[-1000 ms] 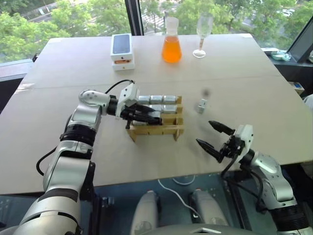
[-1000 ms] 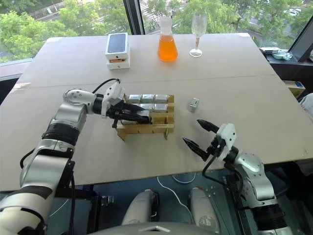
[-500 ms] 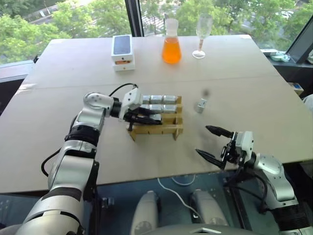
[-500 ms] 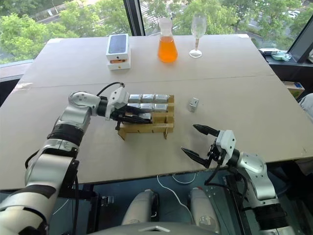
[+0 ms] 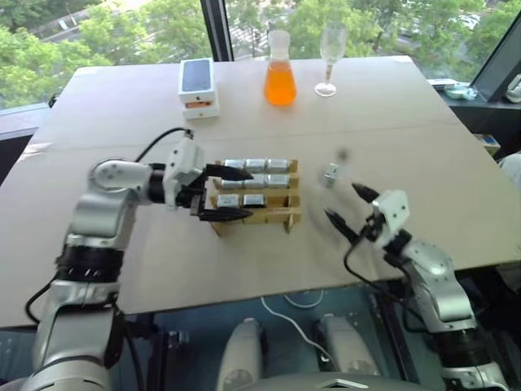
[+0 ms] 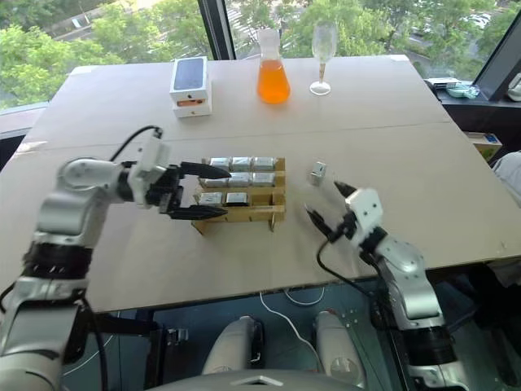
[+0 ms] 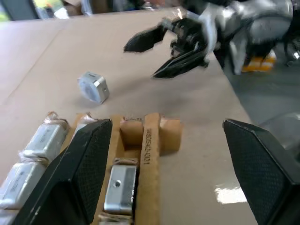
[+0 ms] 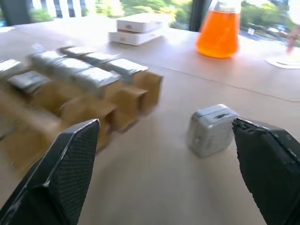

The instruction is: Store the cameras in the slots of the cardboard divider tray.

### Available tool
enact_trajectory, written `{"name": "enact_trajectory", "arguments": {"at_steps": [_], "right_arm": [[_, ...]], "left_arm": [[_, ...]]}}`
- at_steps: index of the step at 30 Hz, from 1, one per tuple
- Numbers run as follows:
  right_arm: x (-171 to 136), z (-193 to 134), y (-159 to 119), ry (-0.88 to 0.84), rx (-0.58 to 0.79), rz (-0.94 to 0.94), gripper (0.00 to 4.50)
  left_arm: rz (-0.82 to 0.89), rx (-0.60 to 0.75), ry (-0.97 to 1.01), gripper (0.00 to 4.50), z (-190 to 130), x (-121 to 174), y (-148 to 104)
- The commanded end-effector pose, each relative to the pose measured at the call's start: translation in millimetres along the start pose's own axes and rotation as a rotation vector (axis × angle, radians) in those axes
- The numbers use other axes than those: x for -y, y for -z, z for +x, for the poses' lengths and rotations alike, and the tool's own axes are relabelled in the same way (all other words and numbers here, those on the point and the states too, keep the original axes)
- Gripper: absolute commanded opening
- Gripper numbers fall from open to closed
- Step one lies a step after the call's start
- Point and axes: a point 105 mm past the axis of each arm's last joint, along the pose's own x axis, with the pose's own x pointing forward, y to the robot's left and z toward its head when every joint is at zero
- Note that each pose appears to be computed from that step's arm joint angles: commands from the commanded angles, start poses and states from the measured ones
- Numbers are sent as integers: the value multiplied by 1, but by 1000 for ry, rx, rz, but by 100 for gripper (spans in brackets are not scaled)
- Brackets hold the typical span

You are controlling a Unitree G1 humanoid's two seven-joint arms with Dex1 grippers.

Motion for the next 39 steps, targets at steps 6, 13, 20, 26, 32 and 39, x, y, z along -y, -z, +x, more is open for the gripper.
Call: {"name": "enact_trajectory", "arguments": {"at_steps": [6,13,20,26,32,39], "right_arm": [[16,30,1,265,-90,0,450],[20,41,9,332,-140,87,450],[13,52,16,343,-158,150,450],[12,58,21,349,-166,145,450],[19,63,21,364,-153,94,331],[29,63,14,373,-110,11,87]], "left_arm": [[39,-138,-270,387,-23,11,-10],[-25,-62,-429,387,-15,21,-14],[-52,-66,-445,387,-12,26,-10],[-53,-55,-445,387,-10,24,-12],[-95,-44,-412,403,-6,26,-10],[-114,-58,-394,403,-6,31,-5]]}}
